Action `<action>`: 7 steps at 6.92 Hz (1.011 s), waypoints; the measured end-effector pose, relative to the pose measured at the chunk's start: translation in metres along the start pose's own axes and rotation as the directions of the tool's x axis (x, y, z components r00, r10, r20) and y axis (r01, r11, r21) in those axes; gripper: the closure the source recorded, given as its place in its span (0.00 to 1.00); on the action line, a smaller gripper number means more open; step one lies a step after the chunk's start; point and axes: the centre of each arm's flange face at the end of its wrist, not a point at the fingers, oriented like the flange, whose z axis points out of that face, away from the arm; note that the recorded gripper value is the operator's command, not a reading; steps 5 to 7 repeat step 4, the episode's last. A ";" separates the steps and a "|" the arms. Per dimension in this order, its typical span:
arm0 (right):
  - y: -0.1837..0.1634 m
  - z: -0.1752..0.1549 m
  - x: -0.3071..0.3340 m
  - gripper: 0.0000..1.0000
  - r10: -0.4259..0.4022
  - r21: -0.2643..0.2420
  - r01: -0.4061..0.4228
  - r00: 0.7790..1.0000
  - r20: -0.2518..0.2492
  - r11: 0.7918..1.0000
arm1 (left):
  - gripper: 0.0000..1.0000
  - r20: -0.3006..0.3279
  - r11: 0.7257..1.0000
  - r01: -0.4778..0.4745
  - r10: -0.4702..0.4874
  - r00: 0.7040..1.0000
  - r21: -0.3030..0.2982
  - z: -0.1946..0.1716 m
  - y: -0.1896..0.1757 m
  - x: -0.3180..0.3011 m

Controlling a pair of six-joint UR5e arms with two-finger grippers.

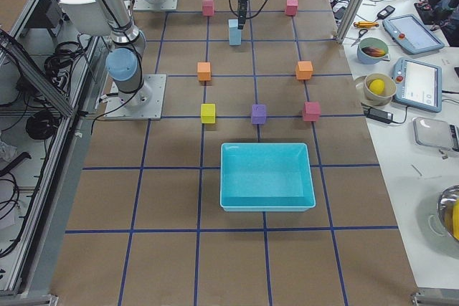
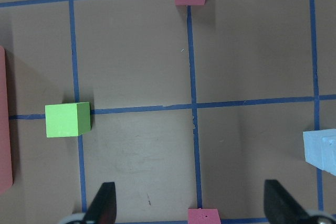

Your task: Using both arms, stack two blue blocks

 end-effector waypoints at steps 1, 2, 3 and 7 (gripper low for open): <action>-0.001 -0.002 0.001 0.00 0.006 0.002 -0.006 1.000 0.000 1.000 | 0.00 -0.001 1.000 0.001 -0.001 1.000 0.001 0.000 0.000 0.000; -0.001 -0.003 0.002 0.00 0.007 0.004 -0.007 1.000 -0.004 1.000 | 0.00 -0.001 1.000 0.001 -0.001 1.000 0.002 -0.001 0.000 0.000; -0.001 -0.003 0.003 0.00 0.009 0.003 -0.009 1.000 -0.011 1.000 | 0.00 0.000 1.000 0.000 0.000 1.000 0.002 -0.001 0.000 0.000; -0.001 -0.003 0.004 0.00 0.010 0.002 -0.010 1.000 -0.016 1.000 | 0.00 0.001 1.000 -0.001 0.001 1.000 0.002 -0.001 0.000 0.001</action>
